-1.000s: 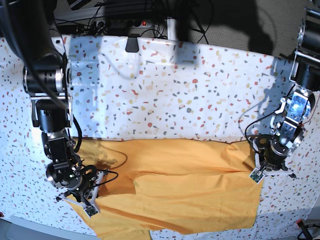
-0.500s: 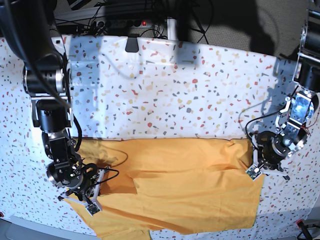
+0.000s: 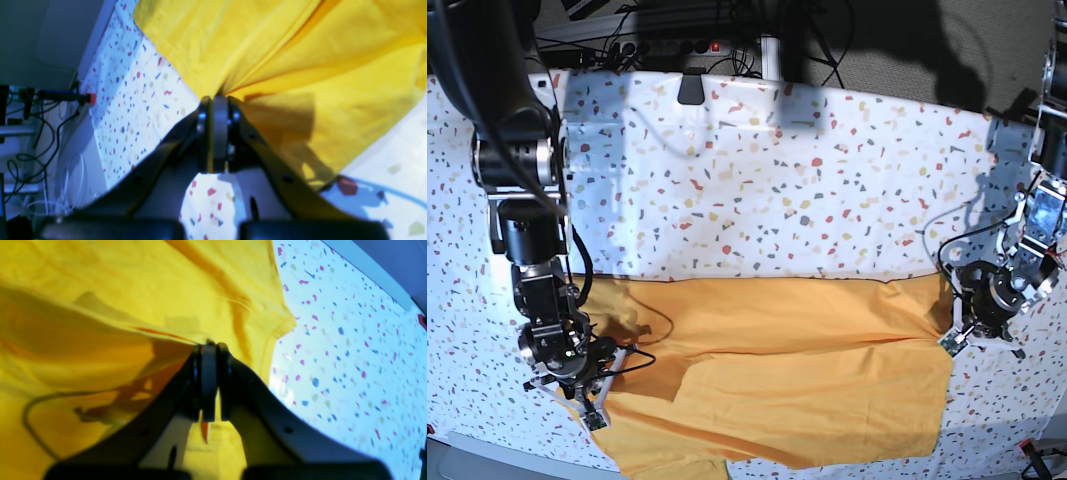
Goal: Fold the T-shirt properly
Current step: 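Lower the held edge onto the shirt and open both grippers, then grasp the shirt fabric again with both grippers, then drag the shirt back toward the arms with both grippers, spreading it flat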
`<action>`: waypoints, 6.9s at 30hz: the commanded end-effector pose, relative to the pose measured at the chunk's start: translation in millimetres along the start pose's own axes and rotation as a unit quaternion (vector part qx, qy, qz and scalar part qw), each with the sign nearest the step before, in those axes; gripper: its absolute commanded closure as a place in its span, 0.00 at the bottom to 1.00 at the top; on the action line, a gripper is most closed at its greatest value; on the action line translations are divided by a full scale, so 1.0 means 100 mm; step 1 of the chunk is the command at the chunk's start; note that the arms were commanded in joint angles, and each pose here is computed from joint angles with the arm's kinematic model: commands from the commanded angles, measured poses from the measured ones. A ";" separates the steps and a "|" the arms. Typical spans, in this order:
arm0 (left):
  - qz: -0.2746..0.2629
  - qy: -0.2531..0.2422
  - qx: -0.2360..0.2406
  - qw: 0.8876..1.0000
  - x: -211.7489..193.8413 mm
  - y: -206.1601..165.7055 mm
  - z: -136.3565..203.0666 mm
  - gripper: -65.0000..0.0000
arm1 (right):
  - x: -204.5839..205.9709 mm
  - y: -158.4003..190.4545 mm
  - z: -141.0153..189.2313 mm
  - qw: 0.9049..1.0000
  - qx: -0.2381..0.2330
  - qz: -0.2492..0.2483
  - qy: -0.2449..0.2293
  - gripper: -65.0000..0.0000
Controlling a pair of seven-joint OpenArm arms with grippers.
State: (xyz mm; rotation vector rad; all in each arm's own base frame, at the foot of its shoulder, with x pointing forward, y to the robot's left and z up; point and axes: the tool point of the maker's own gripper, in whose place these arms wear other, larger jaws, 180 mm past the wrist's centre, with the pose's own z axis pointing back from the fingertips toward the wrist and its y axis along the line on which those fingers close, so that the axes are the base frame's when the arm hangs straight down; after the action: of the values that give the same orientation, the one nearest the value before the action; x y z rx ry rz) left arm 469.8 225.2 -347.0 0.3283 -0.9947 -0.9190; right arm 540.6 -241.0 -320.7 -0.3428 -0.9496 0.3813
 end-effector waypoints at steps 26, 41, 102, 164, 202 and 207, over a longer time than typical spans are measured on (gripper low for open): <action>0.035 -0.045 0.048 0.997 0.08 0.26 -0.21 1.00 | 0.41 0.09 0.06 0.997 0.058 0.000 -0.059 1.00; 0.024 -0.032 0.077 0.996 0.02 0.46 -0.34 1.00 | 0.42 0.09 0.06 0.996 0.059 -0.004 -0.060 1.00; 0.367 -0.001 0.122 0.922 -0.09 0.45 -0.41 0.71 | 0.19 0.17 0.06 0.992 0.075 -0.071 -0.068 0.48; 0.217 0.068 -0.034 0.973 -0.38 -1.52 0.97 0.75 | -2.07 1.32 1.86 0.977 0.194 -0.064 0.066 0.48; 0.196 0.190 -0.068 0.960 -0.30 -1.67 1.43 0.75 | -3.23 0.20 2.44 0.971 0.080 0.029 0.225 0.48; 0.177 0.178 -0.048 0.967 -0.22 -1.56 1.44 0.75 | -3.22 0.20 2.44 0.971 0.080 0.030 0.225 0.48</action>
State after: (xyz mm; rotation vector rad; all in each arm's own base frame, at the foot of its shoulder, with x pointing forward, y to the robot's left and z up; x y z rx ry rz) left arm 257.1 168.4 -390.2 0.1884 -0.6046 -0.5550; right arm 187.6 -313.0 -420.6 -0.1735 -0.6127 0.3964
